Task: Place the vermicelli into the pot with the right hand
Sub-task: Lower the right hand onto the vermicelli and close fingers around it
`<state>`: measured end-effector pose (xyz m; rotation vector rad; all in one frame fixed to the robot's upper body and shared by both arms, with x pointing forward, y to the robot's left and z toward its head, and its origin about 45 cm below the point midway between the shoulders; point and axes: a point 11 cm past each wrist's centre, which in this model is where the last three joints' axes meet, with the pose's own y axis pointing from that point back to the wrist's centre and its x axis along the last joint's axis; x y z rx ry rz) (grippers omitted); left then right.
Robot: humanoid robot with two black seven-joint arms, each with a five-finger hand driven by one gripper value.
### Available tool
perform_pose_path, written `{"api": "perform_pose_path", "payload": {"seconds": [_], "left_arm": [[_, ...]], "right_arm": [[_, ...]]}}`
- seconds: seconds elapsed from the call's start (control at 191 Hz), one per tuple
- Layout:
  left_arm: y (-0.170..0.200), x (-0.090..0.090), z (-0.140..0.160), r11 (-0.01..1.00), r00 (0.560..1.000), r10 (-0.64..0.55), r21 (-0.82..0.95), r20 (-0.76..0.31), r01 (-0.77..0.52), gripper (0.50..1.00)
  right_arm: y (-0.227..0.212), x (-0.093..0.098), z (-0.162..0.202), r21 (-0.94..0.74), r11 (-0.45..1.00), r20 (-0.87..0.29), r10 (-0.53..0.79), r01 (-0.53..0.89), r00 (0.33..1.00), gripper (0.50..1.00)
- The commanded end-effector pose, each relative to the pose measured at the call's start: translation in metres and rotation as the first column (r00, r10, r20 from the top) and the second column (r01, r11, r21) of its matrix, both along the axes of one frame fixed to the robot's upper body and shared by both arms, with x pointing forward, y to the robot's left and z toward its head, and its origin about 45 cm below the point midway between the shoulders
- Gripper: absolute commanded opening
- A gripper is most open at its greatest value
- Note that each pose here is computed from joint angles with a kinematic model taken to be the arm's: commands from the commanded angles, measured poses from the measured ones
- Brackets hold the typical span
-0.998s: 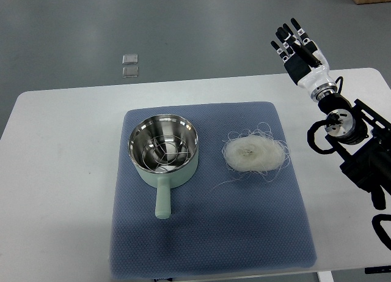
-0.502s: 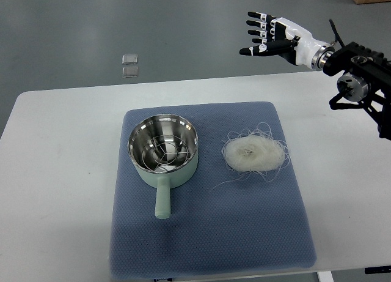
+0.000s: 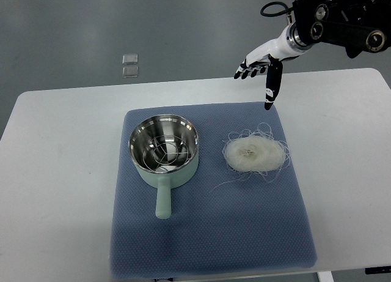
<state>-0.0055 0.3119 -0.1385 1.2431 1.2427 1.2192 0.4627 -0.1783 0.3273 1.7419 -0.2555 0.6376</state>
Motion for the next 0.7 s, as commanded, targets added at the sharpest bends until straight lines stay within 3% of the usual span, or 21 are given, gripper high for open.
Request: {"api": "perform_pose_path", "payload": {"seconds": [0.0, 0.319, 0.695], "left_arm": [[0.0, 0.0, 0.0, 1.0, 1.0, 0.0, 0.001, 0.0, 0.0, 1.0], [0.001, 0.0, 0.0, 1.0, 1.0, 0.002, 0.002, 0.0, -0.002, 1.0], [0.003, 0.0, 0.0, 1.0, 1.0, 0.001, 0.008, 0.0, -0.001, 1.0]], "right_arm": [[0.005, -0.005, -0.004, -0.013, 1.0, -0.014, -0.01, 0.009, 1.0, 0.987], [0.014, -0.023, -0.038, 0.09, 0.994, -0.139, -0.053, 0.066, 0.989, 0.987], [0.002, -0.034, -0.083, 0.099, 0.989, -0.179, -0.089, 0.108, 0.98, 0.985]]}}
